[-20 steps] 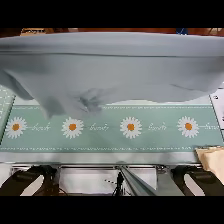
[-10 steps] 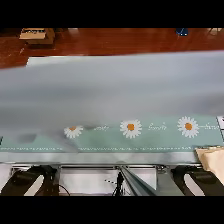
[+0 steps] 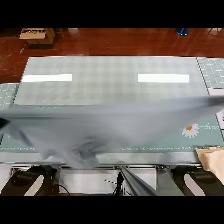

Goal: Fold the shirts.

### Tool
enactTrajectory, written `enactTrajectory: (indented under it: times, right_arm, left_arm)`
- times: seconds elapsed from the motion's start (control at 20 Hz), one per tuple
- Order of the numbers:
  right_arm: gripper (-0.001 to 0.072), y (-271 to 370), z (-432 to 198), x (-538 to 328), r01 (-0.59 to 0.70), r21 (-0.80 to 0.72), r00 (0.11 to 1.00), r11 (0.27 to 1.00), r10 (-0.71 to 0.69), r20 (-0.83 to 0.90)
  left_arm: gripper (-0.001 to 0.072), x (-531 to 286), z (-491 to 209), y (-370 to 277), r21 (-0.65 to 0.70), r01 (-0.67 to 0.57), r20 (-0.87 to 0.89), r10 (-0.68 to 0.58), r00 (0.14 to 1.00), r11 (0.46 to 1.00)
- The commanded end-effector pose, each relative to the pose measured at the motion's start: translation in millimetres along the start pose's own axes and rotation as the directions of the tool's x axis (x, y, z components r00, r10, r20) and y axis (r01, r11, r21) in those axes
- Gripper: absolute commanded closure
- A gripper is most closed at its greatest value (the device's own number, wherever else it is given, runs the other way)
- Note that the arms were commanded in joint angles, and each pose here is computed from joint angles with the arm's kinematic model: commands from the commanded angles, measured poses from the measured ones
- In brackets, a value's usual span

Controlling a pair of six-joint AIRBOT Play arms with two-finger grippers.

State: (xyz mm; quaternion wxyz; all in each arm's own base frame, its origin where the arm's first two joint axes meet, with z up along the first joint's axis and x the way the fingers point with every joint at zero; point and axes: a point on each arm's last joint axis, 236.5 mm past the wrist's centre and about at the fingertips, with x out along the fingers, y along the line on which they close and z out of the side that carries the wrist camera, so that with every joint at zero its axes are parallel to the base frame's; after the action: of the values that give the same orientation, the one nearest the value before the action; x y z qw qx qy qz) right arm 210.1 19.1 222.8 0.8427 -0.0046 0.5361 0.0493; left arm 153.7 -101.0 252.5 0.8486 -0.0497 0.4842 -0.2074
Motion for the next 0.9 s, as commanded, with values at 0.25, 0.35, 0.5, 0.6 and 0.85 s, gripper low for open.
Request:
enactTrajectory:
  times: [0.25, 0.35, 0.5, 0.6, 0.85]
  right_arm:
    - [0.0682, -12.6, 3.0, 203.3, -0.042, -0.019, 0.949, 0.999, 0.033, -0.313]
    - [0.0681, -14.6, 28.4, 234.4, -0.038, -0.006, 0.97, 0.999, 0.036, -0.242]
    - [0.0681, -16.4, 58.4, 265.6, -0.037, 0.014, 0.989, 0.999, 0.038, -0.142]
    - [0.0681, -19.6, 75.0, 277.6, -0.026, 0.034, 0.996, 0.999, 0.029, -0.08]
    - [0.068, -20.9, 108.6, 301.9, -0.037, 0.14, 0.998, 0.989, 0.031, 0.047]
  left_arm:
    - [0.0677, 225.7, -29.1, 80.6, -0.126, -0.018, -0.249, -0.014, 0.968, 0.992]
    - [0.0676, 255.4, 5.7, 97.0, -0.143, -0.038, -0.148, 0.017, 0.989, 0.989]
    - [0.0677, 284.3, 40.6, 117.2, -0.157, -0.067, -0.041, 0.061, 0.997, 0.985]
    - [0.0677, 295.5, 59.6, 128.0, -0.166, -0.083, 0.03, 0.089, 0.996, 0.983]
    - [0.0676, 311.6, 88.1, 146.9, -0.135, -0.12, 0.144, 0.139, 0.98, 0.984]
